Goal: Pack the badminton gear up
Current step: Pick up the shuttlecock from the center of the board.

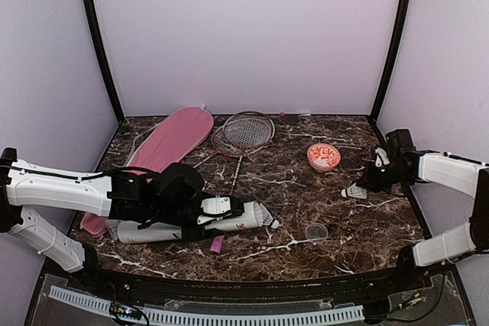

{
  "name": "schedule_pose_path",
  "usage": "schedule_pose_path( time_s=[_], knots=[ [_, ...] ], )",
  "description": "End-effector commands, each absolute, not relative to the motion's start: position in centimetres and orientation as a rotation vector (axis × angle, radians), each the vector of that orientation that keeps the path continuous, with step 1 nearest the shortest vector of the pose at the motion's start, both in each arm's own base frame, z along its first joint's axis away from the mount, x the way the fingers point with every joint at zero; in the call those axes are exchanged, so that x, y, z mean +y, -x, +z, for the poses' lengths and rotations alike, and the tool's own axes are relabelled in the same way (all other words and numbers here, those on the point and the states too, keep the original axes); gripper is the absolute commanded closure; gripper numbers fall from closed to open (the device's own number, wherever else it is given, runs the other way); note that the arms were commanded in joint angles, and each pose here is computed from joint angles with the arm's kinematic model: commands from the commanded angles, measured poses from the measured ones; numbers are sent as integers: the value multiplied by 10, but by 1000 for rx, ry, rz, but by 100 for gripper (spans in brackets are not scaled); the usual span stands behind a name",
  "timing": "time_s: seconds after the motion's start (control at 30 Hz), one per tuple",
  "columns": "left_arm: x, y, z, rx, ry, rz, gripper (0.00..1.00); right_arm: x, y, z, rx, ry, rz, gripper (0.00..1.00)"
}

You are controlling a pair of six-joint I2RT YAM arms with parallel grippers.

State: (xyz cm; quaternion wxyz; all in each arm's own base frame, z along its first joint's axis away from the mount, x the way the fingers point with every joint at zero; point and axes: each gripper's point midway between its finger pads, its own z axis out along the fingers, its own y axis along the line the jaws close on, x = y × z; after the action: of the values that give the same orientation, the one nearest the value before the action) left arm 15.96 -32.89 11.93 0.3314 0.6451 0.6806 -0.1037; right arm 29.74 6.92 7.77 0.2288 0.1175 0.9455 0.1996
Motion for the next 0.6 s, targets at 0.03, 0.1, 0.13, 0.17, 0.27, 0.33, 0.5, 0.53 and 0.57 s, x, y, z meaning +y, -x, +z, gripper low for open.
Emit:
schedule_pose_path(
  time_s=[0.03,0.1,0.13,0.17,0.27,0.33,0.5,0.53,0.57],
  knots=[
    [-337,-159,131,1758,-1663,-297,44,75,-302,76,2570,-308,604,96],
    [-337,-159,130,1760,-1664,-294,44,75,-300,70,2579,-313,609,96],
    [-337,-158,130,1757,-1667,-295,44,75,-300,69,2579,-315,612,96],
    [-337,-158,130,1756,-1666,-295,44,76,-300,68,2578,-314,619,96],
    [-337,-158,130,1756,-1667,-295,44,77,-300,64,2578,-317,622,92],
    [-337,-158,130,1756,-1667,-295,44,77,-299,60,2584,-323,624,89],
    [-337,-157,129,1755,-1670,-293,44,78,-299,51,2594,-339,635,85],
    [-337,-157,129,1757,-1672,-293,44,78,-298,49,2594,-341,636,85],
    [-337,-158,129,1756,-1670,-291,44,78,-298,48,2595,-343,640,85]
  ],
)
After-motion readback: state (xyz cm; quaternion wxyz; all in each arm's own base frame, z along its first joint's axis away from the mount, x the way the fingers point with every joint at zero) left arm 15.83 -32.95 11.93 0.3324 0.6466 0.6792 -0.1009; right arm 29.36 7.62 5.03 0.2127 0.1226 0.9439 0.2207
